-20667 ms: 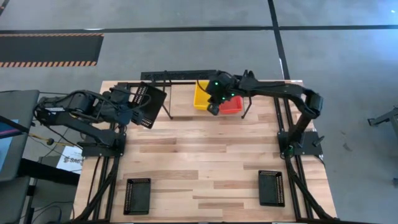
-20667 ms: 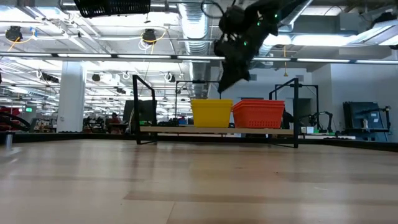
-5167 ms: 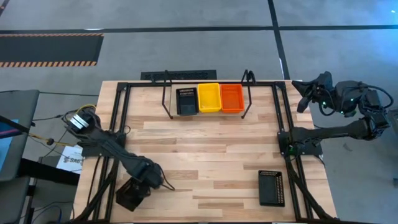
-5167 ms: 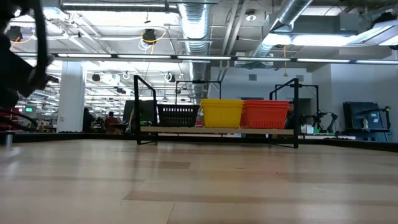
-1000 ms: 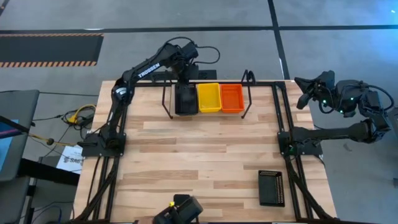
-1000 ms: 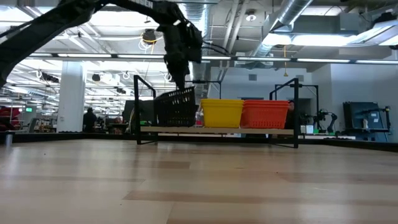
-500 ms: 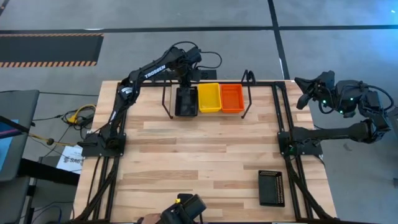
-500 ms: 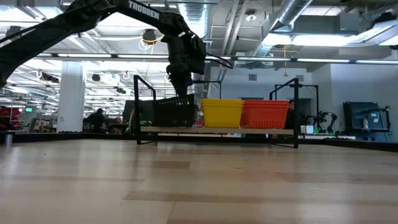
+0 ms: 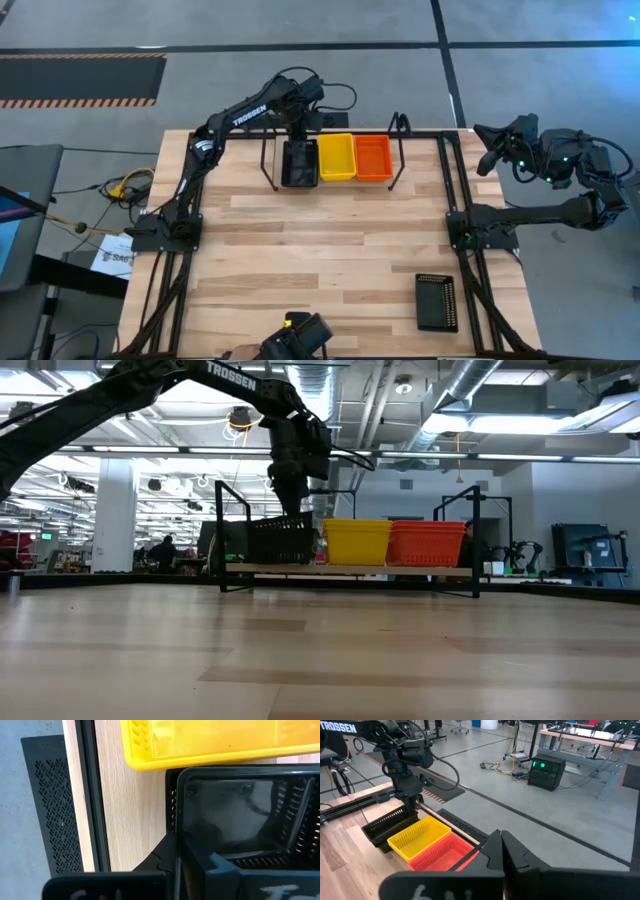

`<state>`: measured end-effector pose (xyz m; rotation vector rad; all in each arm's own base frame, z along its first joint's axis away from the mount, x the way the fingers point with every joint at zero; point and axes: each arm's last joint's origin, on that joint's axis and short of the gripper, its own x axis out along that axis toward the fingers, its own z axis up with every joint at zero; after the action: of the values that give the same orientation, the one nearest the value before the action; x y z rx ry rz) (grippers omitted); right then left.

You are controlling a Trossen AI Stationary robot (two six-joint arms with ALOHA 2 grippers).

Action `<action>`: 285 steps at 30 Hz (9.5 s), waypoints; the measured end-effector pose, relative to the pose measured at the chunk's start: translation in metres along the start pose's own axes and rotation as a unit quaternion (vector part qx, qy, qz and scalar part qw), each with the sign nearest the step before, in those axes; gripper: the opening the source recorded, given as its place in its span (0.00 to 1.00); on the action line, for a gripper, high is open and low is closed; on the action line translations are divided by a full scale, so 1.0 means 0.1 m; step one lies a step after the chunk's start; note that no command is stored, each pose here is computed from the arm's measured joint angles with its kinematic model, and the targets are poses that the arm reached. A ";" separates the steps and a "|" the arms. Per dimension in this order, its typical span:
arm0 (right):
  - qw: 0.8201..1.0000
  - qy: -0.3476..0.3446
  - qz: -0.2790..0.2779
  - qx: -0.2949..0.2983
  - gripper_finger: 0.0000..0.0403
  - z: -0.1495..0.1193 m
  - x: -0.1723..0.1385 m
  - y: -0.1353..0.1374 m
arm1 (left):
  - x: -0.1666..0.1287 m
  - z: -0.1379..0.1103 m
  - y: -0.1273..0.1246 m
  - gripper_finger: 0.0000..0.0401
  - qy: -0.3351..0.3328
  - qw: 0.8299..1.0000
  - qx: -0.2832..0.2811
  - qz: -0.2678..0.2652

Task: Stack baskets on shelf by color
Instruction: Stack the left black bin on top of the other black bin on the shelf, then stack the black bin on top of the other stacked black bins on the shelf

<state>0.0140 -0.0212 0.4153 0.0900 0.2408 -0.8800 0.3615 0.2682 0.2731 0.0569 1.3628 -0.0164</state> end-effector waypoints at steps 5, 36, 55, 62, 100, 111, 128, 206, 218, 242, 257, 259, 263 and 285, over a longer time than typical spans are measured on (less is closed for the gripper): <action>1.000 0.000 0.000 0.000 0.00 0.00 0.00 0.00 | 0.00 0.01 0.03 0.01 0.001 0.999 -0.029 0.024; 1.000 0.003 0.003 -0.002 0.03 -0.01 0.00 0.00 | -1.08 0.12 -0.37 0.24 -0.148 0.971 -0.136 0.130; 0.925 0.339 0.110 0.131 0.11 -0.44 -0.02 0.08 | -2.20 0.11 -1.82 0.24 -0.323 0.912 -0.161 0.193; 0.858 0.447 0.180 0.176 0.11 -0.53 0.08 0.26 | -2.20 0.17 -2.17 0.24 -0.320 0.911 -0.149 0.216; 0.720 0.663 -0.036 0.203 0.11 -2.09 -0.30 2.10 | -2.11 0.06 -3.17 0.24 -0.261 0.954 -0.022 0.150; 0.723 0.653 -0.052 0.220 0.25 -2.15 -0.44 2.08 | -2.13 0.09 -3.17 0.24 -0.275 0.949 -0.015 0.152; 0.727 0.652 -0.105 0.187 0.56 -2.24 -0.41 2.06 | -2.13 0.09 -3.16 0.24 -0.276 0.947 -0.022 0.162; 0.861 0.468 0.092 0.177 0.00 -2.06 2.10 2.36 | -2.09 0.02 -3.16 0.24 -0.236 0.960 -0.008 0.151; 0.859 0.470 0.097 0.177 0.09 -2.06 2.09 2.37 | -2.09 0.02 -3.16 0.24 -0.235 0.960 -0.003 0.153; 0.890 0.420 0.174 0.039 0.40 -0.86 2.19 2.45 | -2.06 -0.04 -3.16 0.24 -0.212 0.966 -0.037 0.144; 0.825 0.558 0.016 -0.092 0.34 -0.35 1.60 1.82 | -1.49 0.03 -3.37 0.24 -0.106 0.985 0.018 0.136; 0.845 0.530 0.038 -0.061 0.33 -0.23 1.43 1.72 | -1.36 0.07 -3.38 0.24 -0.101 0.986 0.016 0.132; 0.871 0.488 0.048 0.022 0.33 0.00 1.07 1.44 | -1.08 0.20 -3.40 0.24 -0.119 0.989 0.038 0.083; 0.948 0.188 0.225 0.128 0.33 0.41 0.04 0.44 | -0.31 0.54 -2.61 0.24 -0.270 0.924 -0.266 0.056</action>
<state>0.0571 -0.0038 0.4528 0.5388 0.4413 -0.4271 0.3956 0.0040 0.3065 -0.3093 0.7722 0.4086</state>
